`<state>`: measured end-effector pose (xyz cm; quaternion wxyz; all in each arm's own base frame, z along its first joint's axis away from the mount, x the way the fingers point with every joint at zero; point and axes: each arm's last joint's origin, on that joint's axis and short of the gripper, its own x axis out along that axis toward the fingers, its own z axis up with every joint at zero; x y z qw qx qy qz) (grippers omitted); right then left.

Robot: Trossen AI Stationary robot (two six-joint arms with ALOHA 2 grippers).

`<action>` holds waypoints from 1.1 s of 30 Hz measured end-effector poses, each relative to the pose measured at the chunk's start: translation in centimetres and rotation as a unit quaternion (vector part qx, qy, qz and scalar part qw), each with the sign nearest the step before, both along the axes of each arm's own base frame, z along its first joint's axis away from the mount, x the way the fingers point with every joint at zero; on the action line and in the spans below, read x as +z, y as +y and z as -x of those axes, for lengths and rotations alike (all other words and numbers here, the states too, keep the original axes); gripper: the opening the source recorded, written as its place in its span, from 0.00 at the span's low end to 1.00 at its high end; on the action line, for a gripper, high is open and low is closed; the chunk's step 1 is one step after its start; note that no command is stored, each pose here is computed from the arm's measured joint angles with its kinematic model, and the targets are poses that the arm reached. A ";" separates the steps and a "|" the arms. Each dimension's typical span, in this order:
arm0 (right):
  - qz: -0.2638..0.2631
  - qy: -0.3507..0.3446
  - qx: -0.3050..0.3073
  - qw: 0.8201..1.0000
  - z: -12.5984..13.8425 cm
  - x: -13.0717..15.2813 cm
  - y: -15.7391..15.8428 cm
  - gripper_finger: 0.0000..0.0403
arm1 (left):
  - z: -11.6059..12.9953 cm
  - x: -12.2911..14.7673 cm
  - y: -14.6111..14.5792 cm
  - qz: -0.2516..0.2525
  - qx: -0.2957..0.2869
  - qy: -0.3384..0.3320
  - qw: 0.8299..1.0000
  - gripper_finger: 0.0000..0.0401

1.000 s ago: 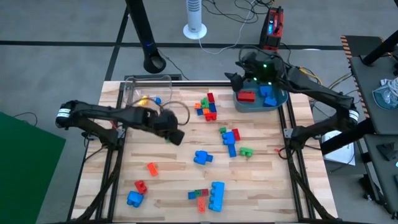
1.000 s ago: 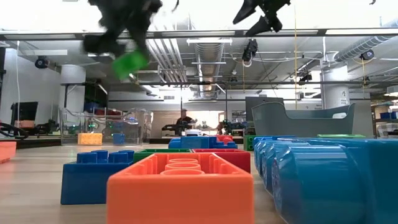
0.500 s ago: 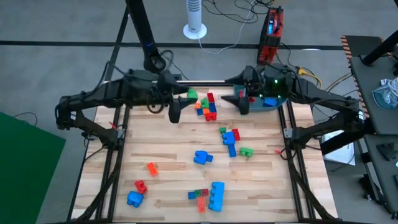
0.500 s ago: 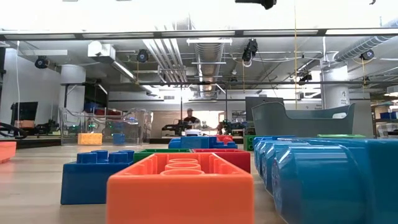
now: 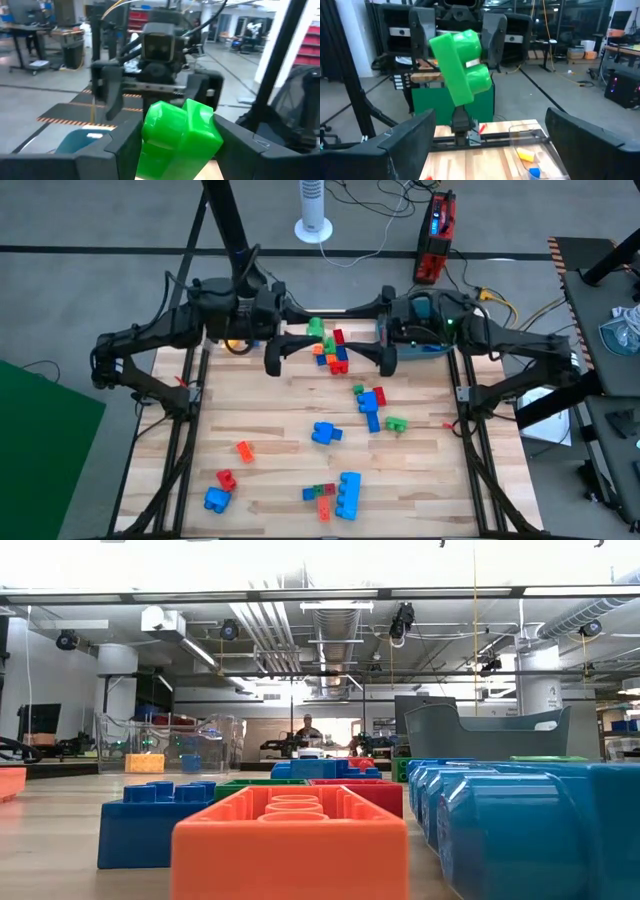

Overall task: Sort blocks by size
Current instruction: Put the big green game piece into the blue bin

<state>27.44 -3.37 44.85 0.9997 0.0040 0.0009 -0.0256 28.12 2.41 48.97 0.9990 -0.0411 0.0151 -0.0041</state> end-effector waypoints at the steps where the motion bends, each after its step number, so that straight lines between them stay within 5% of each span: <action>1: 0.000 0.000 0.000 1.000 -0.3 0.0 0.0 0.90 | -0.1 0.0 0.0 0.000 -0.005 -0.003 1.000 0.49; 9: -0.003 -0.005 0.044 0.999 -2.5 0.8 0.7 0.90 | -1.0 -0.5 0.4 -0.030 -0.004 0.002 1.000 0.49; 24: 0.040 0.004 0.028 0.999 -4.3 0.7 0.5 0.90 | -2.4 -1.0 0.8 -0.006 0.005 -0.005 1.000 0.49; 28: 0.054 0.008 0.026 0.998 -4.3 0.6 0.5 0.81 | -2.4 -0.8 0.8 -0.005 0.006 -0.013 1.000 0.49; 33: 0.066 0.013 0.025 0.997 -4.6 0.4 0.4 0.57 | -2.7 -0.9 1.0 -0.003 0.008 -0.013 1.000 0.49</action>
